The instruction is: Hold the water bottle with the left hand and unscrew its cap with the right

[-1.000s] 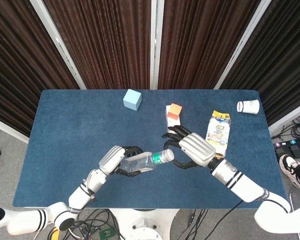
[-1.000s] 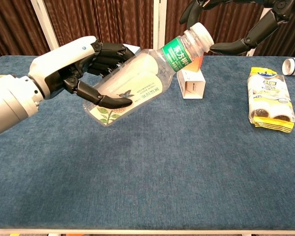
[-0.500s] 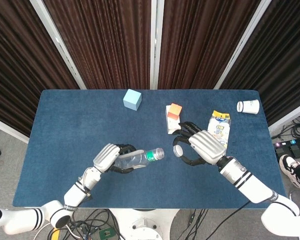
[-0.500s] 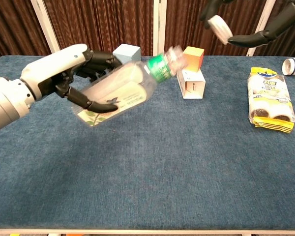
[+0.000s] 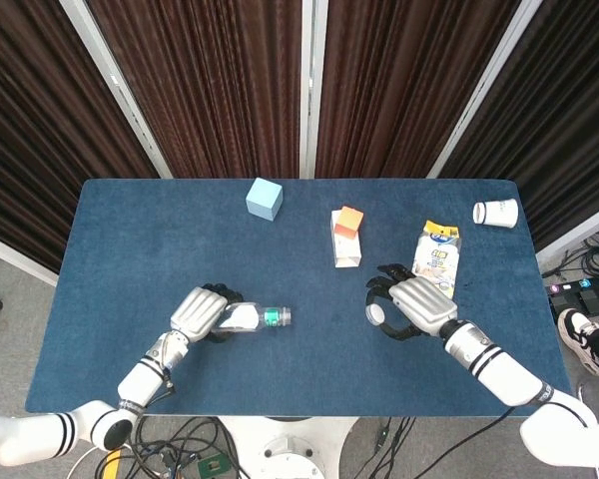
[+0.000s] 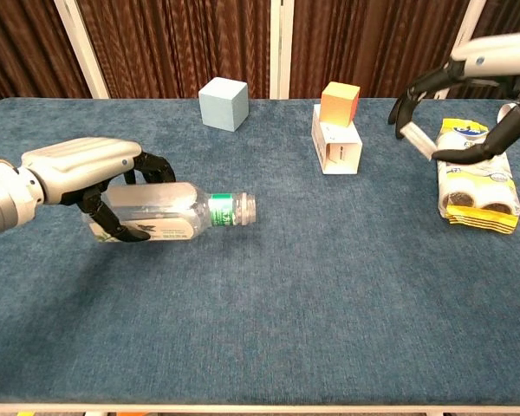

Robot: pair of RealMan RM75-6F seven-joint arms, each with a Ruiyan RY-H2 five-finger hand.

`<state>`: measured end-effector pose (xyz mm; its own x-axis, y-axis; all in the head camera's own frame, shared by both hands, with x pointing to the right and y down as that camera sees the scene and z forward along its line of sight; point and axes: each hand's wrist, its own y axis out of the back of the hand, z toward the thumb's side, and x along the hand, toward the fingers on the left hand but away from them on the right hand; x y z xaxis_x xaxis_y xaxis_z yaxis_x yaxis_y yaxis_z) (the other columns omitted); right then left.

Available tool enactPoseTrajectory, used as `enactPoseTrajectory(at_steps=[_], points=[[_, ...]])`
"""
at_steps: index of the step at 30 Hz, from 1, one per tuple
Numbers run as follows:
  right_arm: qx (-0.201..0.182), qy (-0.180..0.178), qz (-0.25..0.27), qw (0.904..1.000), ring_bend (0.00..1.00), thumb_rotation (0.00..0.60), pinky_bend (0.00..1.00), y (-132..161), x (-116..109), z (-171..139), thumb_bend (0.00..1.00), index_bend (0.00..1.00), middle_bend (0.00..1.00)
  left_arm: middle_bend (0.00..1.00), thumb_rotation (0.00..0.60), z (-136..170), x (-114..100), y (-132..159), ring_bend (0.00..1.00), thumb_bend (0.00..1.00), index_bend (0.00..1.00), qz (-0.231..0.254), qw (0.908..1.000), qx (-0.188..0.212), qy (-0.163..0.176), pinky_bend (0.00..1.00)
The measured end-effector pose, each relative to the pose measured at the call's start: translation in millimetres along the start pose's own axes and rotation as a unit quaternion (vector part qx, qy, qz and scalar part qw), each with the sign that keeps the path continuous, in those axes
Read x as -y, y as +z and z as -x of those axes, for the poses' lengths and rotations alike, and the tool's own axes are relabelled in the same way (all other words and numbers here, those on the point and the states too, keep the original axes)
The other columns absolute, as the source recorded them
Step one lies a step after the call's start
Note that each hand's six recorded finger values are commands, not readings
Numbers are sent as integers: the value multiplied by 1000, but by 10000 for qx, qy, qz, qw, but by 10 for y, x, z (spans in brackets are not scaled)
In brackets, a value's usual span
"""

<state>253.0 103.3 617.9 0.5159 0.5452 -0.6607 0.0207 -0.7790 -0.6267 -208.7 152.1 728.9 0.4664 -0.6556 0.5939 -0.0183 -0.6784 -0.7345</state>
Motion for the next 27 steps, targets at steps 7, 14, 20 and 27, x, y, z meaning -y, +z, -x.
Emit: enactPoseTrajectory(at_steps=[7,14,20,27], points=[[-77,137,-343,9993,0,600,0,32,244,206,364,479,183,235,600,73,-91,25,128,232,145,126,9998,-65,107,245],[-202,269,-811,9961,0,600,0,97,525,491,364,433,157,235,600,267,-293,-127,127,232,144,250,9983,-216,473,229],[-202,414,-1367,9895,0,600,0,62,754,612,365,348,129,235,600,503,-455,-431,127,231,144,528,9938,-566,799,213],[47,495,-1610,9857,0,600,0,-103,896,551,360,57,74,235,600,815,-659,-735,127,229,144,704,9856,-906,1242,200]])
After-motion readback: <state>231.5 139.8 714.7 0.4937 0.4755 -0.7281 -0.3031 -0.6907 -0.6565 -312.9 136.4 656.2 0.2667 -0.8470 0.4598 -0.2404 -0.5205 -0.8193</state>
